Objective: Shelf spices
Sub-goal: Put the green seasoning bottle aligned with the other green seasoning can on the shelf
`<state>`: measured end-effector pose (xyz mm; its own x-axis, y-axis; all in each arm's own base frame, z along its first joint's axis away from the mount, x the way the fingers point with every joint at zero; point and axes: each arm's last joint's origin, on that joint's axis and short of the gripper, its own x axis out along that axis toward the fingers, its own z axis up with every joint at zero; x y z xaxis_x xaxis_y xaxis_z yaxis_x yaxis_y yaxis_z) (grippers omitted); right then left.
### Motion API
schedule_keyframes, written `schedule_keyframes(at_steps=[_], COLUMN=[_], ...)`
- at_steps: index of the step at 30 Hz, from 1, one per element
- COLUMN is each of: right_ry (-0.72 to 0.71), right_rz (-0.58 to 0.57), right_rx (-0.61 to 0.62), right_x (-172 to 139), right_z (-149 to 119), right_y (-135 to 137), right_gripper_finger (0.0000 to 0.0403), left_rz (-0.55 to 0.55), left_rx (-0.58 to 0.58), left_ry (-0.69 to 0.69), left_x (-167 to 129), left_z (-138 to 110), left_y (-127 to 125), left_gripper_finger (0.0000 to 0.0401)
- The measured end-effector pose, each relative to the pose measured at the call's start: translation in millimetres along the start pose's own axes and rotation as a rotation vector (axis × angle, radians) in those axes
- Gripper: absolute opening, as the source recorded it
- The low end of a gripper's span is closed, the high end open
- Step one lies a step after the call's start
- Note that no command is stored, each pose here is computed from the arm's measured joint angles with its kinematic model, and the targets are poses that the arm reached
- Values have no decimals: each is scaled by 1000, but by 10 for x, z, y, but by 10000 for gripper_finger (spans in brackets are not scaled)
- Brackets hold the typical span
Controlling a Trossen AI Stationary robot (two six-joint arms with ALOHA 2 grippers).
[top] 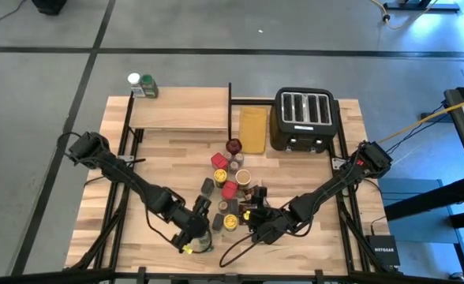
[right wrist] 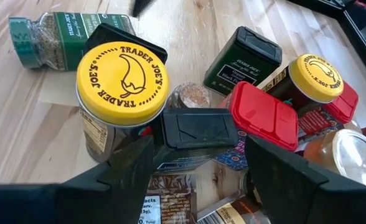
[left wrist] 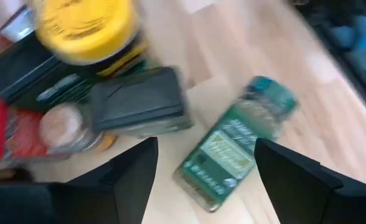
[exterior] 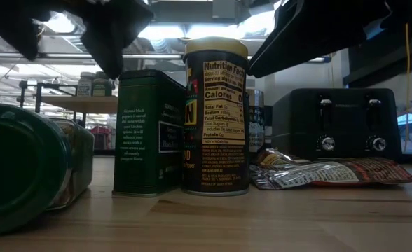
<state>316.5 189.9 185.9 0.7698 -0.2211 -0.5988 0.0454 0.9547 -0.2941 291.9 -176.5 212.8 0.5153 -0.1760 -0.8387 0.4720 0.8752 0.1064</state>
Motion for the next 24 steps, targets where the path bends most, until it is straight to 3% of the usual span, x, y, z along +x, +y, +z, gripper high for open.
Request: schedule_keyframes(at_steps=[12,18,24], right_ry=[-1,-1,-1], right_rz=[-4,-4,-5], right_rx=[15,17,18], right_x=[0,0,0], right_z=[0,0,0], right_y=[-1,-1,-1], right_gripper_finger=[259,259,259], left_rz=[-36,-93,-53], left_rx=[80,103,172], left_ry=[-55,-11,52], left_x=[100,275,475], left_z=[-65,-114,-187], left_y=[-22,-60,-81], left_gripper_finger=[263,263,263])
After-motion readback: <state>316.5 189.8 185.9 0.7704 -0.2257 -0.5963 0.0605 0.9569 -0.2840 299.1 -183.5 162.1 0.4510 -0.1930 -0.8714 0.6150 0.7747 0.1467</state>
